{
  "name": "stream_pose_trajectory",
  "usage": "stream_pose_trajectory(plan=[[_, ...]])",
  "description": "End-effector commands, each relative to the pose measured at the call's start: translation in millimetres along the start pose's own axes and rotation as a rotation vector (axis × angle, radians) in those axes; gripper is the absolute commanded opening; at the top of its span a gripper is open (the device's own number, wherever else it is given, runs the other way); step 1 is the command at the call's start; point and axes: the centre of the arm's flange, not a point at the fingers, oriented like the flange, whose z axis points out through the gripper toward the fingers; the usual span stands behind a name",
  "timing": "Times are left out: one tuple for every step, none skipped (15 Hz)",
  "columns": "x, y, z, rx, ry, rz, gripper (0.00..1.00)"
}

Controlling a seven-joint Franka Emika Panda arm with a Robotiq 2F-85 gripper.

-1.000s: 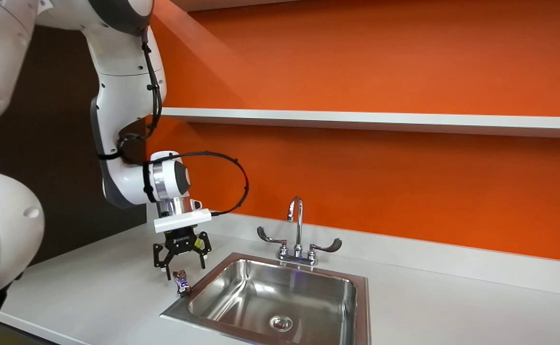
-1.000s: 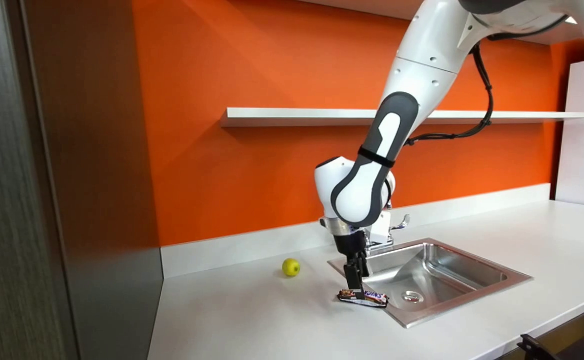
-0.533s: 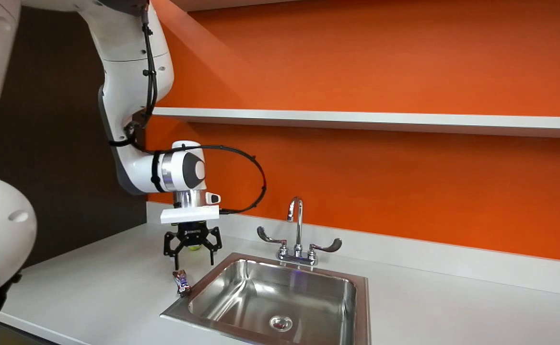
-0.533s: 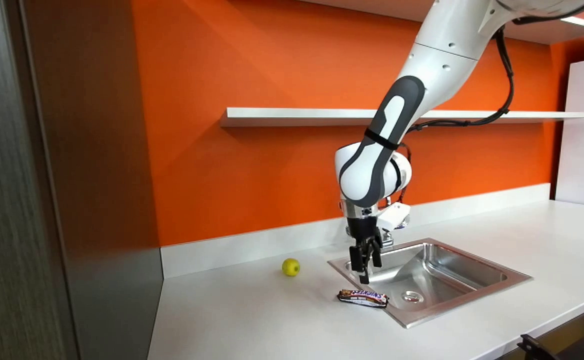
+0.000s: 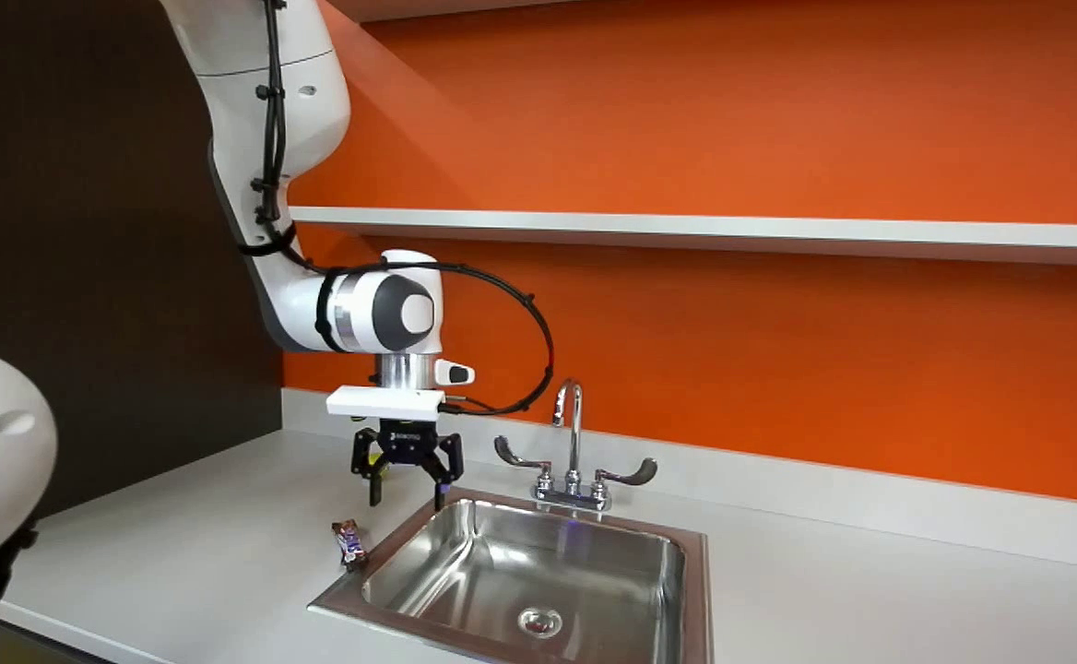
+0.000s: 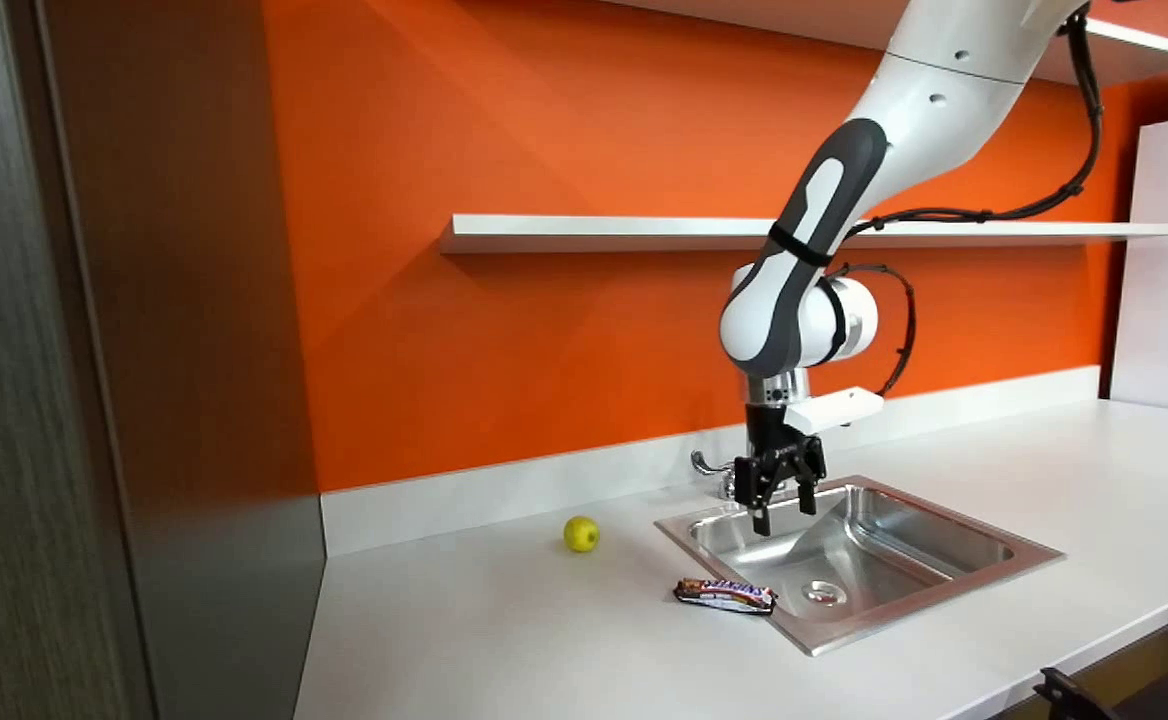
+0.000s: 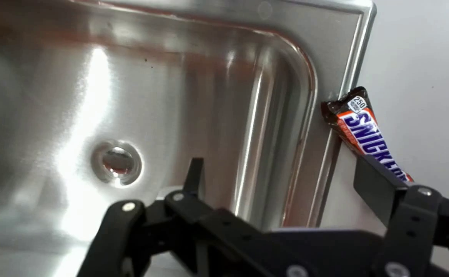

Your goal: Remove the packet from the sink

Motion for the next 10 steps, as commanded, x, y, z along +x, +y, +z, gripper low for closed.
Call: stream_pose_trajectory(plan=[[-23.3, 16.3, -8.3, 0.030, 0.008, 0.154, 1.00], [-26.1, 20.6, -7.1, 0.033, 0.000, 0.176, 1.00], [-28.2, 23.7, -5.6, 0.033, -0.012, 0.191, 1.00], [-15.5, 21.6, 1.4, 0.023, -0.006, 0.134, 1.00], [-18.0, 24.2, 2.7, 0.023, -0.010, 0.149, 1.00], [-19.4, 25.5, 3.7, 0.024, -0.012, 0.156, 1.00], [-20.0, 25.9, 4.2, 0.024, -0.013, 0.160, 1.00], [-20.1, 25.8, 4.3, 0.024, -0.014, 0.162, 1.00], [-20.2, 25.8, 4.4, 0.024, -0.014, 0.163, 1.00], [-20.2, 25.8, 4.4, 0.024, -0.014, 0.164, 1.00]])
